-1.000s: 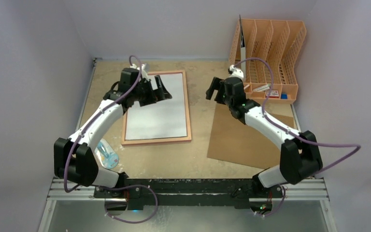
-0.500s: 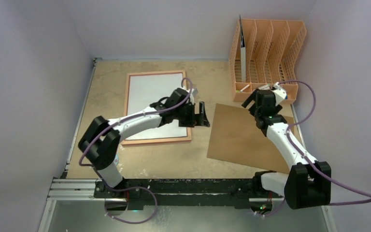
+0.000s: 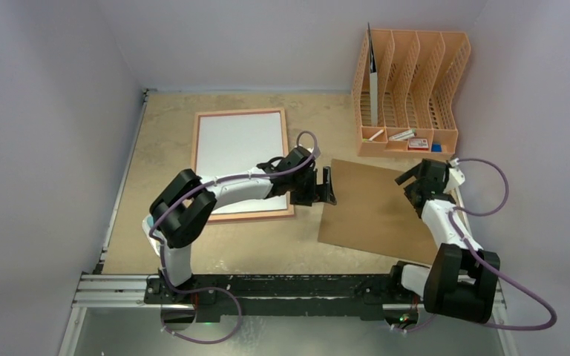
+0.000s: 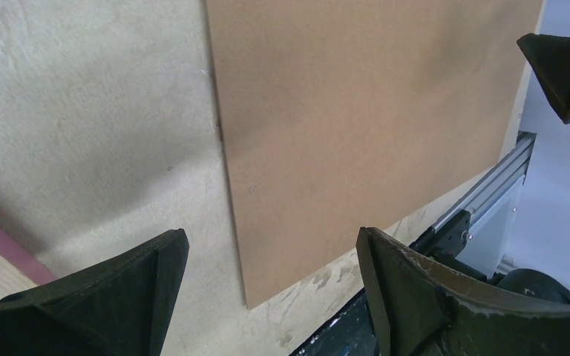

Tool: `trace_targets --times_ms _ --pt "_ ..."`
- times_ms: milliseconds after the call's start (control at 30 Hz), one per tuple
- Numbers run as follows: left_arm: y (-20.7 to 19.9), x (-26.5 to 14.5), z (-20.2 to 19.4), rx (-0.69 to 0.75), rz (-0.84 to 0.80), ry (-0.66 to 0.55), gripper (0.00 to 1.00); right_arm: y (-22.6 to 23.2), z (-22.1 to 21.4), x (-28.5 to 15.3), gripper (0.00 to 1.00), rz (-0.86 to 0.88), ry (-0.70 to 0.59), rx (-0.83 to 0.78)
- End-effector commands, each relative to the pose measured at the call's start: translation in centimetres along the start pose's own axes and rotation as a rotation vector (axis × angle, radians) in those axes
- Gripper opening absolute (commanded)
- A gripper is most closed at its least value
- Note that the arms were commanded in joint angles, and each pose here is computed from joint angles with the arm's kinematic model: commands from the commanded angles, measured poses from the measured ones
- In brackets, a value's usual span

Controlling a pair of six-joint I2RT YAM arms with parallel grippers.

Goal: Put the photo into the frame

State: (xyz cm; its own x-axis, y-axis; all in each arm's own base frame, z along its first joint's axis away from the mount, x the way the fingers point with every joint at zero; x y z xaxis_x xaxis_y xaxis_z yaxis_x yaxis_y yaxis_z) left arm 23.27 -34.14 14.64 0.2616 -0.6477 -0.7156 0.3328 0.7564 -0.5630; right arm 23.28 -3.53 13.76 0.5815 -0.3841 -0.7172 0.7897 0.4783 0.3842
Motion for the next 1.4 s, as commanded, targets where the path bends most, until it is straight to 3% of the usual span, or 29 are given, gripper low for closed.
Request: trace_targets --times_ms 0,400,700,967,1233,1367 --pt "-1.1 0.6 0.2 0.002 -0.02 -0.025 0.88 -0.9 1.7 0.6 0.98 0.024 0.02 0.158" --pt "-1.2 1.6 1.2 0.098 0.011 0.013 0.88 -3.4 6.0 3.5 0.98 -0.37 -0.276 0.182" --pt "-1.0 2.4 2.4 0.135 0.037 0.011 0.88 -1.2 9.1 2.6 0.98 -0.212 -0.348 -0.062" --pt "0.3 3.7 3.9 0.098 0.063 -0.014 0.88 -0.2 10.0 1.7 0.99 0.033 -0.421 -0.319" --pt "0.6 4.5 4.6 0.09 0.044 -0.027 0.88 -1.6 9.3 3.9 0.99 -0.103 -0.274 -0.573" --pt "1.3 5.3 4.6 0.081 0.053 -0.016 0.88 -1.4 9.2 4.6 0.99 -0.08 -0.211 -0.623"
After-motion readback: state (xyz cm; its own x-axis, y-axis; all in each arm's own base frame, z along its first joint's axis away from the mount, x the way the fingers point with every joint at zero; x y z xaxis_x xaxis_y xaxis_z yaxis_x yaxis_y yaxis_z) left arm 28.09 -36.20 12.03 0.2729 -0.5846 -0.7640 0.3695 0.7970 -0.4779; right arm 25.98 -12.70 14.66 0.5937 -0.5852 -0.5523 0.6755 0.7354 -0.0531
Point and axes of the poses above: each gripper's point midway between its finger pads, its own x axis out along the fingers, its own y axis along the line the jaws close on, z = x × y, the point moved 10 cm from there along -x, back along the fingers, and after that the axes turned 8 degrees about x, right-handed, at the moved point
